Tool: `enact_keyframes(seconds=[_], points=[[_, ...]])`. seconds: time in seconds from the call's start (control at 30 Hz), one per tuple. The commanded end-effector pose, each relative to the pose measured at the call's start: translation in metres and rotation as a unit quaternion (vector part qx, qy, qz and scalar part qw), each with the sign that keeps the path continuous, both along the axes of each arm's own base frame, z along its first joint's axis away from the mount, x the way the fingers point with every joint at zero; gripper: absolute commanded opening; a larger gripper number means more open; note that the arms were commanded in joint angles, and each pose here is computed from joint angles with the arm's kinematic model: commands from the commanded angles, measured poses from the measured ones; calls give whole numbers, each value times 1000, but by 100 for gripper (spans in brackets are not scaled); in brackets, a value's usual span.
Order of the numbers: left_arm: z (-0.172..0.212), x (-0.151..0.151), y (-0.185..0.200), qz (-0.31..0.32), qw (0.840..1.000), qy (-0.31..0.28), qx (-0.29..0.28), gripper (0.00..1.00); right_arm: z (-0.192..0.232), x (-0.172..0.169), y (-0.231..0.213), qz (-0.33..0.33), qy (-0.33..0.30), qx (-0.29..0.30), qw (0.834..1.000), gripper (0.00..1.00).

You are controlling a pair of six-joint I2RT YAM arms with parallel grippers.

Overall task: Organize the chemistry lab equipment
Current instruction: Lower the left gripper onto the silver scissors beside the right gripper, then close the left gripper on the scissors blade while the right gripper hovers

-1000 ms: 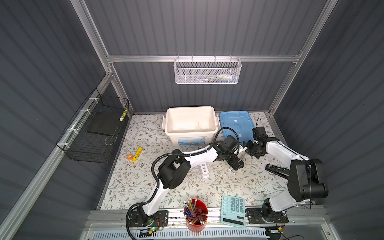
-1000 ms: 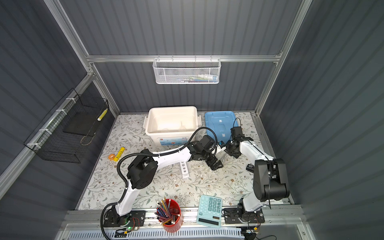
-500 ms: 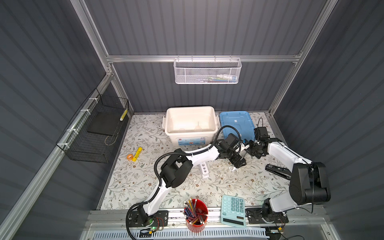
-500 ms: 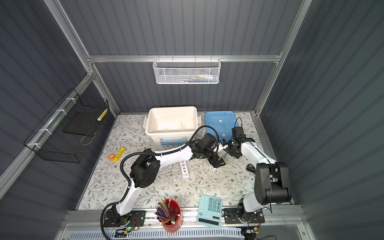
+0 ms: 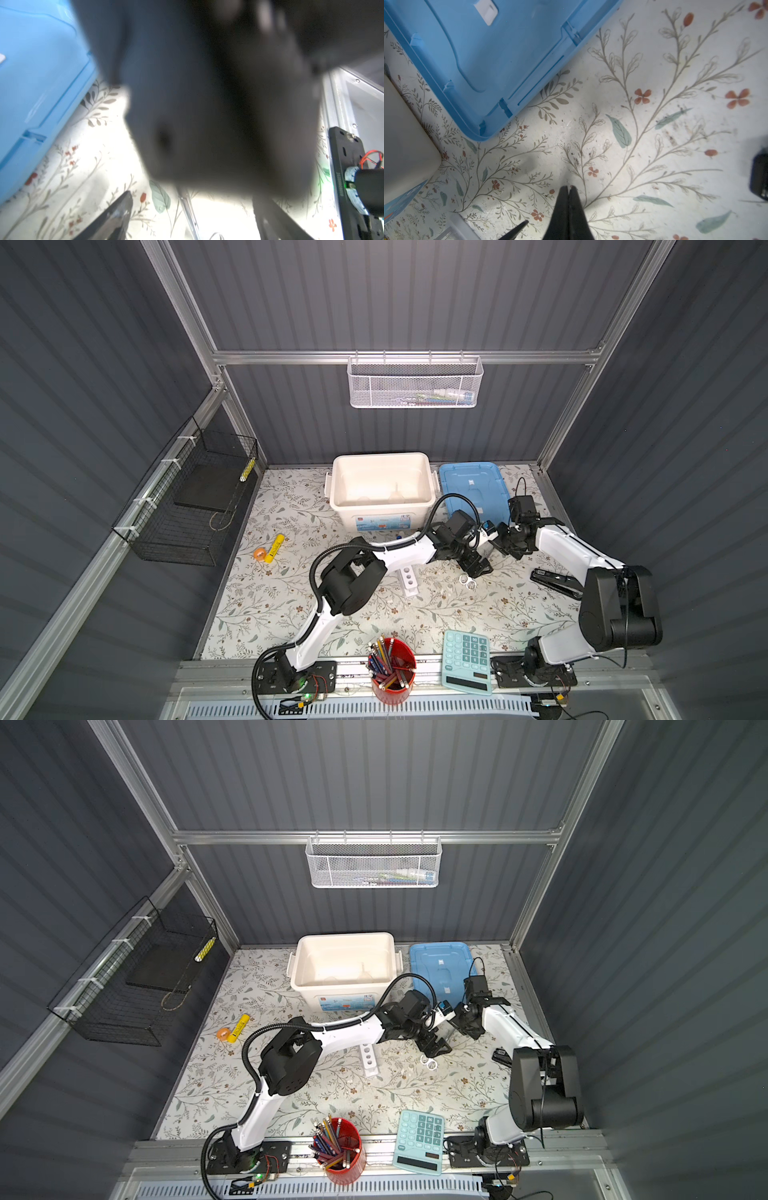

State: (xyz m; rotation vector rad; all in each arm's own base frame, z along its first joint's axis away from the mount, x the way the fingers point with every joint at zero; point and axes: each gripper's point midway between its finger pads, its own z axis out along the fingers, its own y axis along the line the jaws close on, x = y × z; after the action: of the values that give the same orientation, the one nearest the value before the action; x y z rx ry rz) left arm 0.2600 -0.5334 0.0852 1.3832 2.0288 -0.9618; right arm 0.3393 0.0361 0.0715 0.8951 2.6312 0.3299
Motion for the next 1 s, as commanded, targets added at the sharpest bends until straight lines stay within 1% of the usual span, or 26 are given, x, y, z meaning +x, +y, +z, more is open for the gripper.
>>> enact_keyframes(seconds=[0.0, 0.13, 0.3, 0.53, 0.8, 0.97], points=[[1, -9, 8, -3, 1000, 15, -8, 91, 12, 5, 5, 1, -21, 15, 1000, 0], [9, -9, 11, 0, 999, 4, -32, 91, 13, 6, 4, 0, -23, 14, 1000, 0], [10, -11, 14, 0, 999, 4, -46, 88, 16, 7, 5, -2, -26, 14, 1000, 0], [2, -12, 19, -13, 999, -3, -44, 86, 19, 8, 5, -4, -29, 19, 999, 0], [0, 1, 22, -8, 998, -8, -55, 80, 24, 5, 6, -4, -33, 22, 999, 0], [-4, 3, 24, -10, 998, 0, -58, 76, 26, 3, 7, -7, -36, 27, 999, 0]])
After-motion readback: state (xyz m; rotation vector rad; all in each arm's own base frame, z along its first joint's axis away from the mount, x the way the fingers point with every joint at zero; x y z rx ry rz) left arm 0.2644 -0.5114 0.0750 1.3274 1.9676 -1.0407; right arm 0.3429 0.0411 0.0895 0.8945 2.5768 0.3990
